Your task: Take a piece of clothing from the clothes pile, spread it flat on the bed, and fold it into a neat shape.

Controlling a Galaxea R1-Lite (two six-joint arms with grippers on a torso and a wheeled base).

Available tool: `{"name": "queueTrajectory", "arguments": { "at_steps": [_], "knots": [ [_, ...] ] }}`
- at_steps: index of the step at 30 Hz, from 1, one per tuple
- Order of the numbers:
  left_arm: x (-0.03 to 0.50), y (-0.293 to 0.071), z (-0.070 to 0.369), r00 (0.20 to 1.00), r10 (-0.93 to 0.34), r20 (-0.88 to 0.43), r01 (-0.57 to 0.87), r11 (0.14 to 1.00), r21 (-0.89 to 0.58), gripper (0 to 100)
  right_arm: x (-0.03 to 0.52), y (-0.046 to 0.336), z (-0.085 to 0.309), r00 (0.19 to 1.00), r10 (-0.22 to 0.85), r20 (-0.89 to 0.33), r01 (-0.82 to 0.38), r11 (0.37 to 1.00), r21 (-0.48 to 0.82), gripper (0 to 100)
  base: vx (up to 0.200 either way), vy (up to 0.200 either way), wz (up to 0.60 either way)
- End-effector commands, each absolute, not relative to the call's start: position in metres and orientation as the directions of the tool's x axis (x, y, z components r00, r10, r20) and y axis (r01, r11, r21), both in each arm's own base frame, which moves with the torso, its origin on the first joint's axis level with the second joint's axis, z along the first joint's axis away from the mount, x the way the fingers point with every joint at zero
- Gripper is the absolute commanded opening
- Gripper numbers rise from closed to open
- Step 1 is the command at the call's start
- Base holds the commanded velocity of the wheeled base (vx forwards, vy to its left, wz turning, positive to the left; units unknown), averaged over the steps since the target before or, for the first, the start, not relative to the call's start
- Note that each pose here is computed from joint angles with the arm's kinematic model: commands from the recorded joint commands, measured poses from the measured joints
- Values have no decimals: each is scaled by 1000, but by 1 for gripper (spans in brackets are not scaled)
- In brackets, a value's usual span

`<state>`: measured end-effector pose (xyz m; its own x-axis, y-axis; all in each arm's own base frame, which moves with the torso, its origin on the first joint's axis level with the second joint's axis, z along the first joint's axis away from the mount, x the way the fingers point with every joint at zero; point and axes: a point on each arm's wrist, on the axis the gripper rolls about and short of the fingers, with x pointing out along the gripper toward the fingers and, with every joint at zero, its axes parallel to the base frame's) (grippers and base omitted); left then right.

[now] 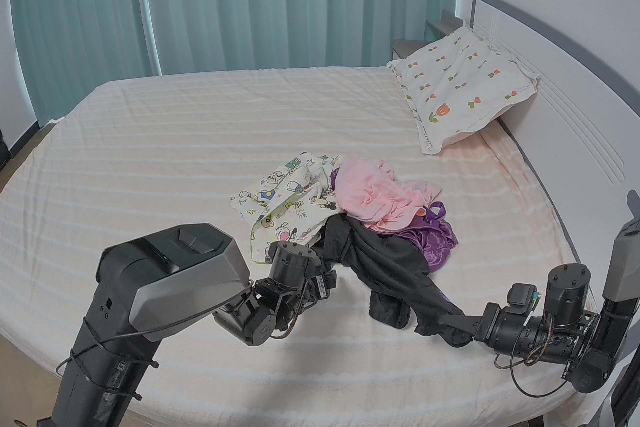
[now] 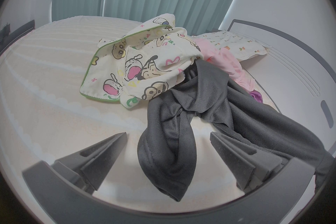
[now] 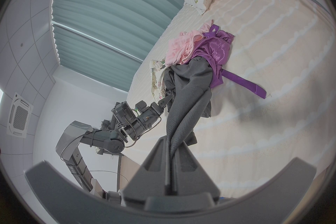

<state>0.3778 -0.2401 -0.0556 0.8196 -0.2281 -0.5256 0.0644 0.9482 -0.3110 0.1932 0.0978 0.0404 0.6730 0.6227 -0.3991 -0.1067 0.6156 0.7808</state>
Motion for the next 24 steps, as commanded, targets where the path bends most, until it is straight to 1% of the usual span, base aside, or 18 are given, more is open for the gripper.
{"name": "queueTrajectory", "arguments": {
  "at_steps": [1,6,8,9,17,20,24],
  "knots": [
    [381,-243,-54,823,-240,-514,74,944,-322,100,190,96,40,671,622,-404,-103,618,780,0,0,0,0],
    [382,-247,-53,806,-294,-514,118,930,-347,100,190,97,40,670,623,-404,-104,617,780,0,0,0,0],
    [382,-248,-52,804,-298,-514,122,930,-348,100,190,96,40,671,622,-404,-103,618,780,0,0,0,0],
    [382,-248,-52,803,-297,-517,121,930,-347,0,190,96,40,671,622,-404,-103,618,780,0,0,0,0],
    [382,-249,-53,790,-281,-545,107,938,-328,0,190,96,40,670,622,-405,-102,618,779,0,0,0,0],
    [381,-248,-54,802,-245,-545,79,947,-310,0,190,96,40,670,622,-405,-101,617,780,0,0,0,0],
    [367,-236,-59,803,-188,-566,25,959,-283,0,190,96,40,669,623,-405,-99,615,782,0,0,0,0]
  ]
}}
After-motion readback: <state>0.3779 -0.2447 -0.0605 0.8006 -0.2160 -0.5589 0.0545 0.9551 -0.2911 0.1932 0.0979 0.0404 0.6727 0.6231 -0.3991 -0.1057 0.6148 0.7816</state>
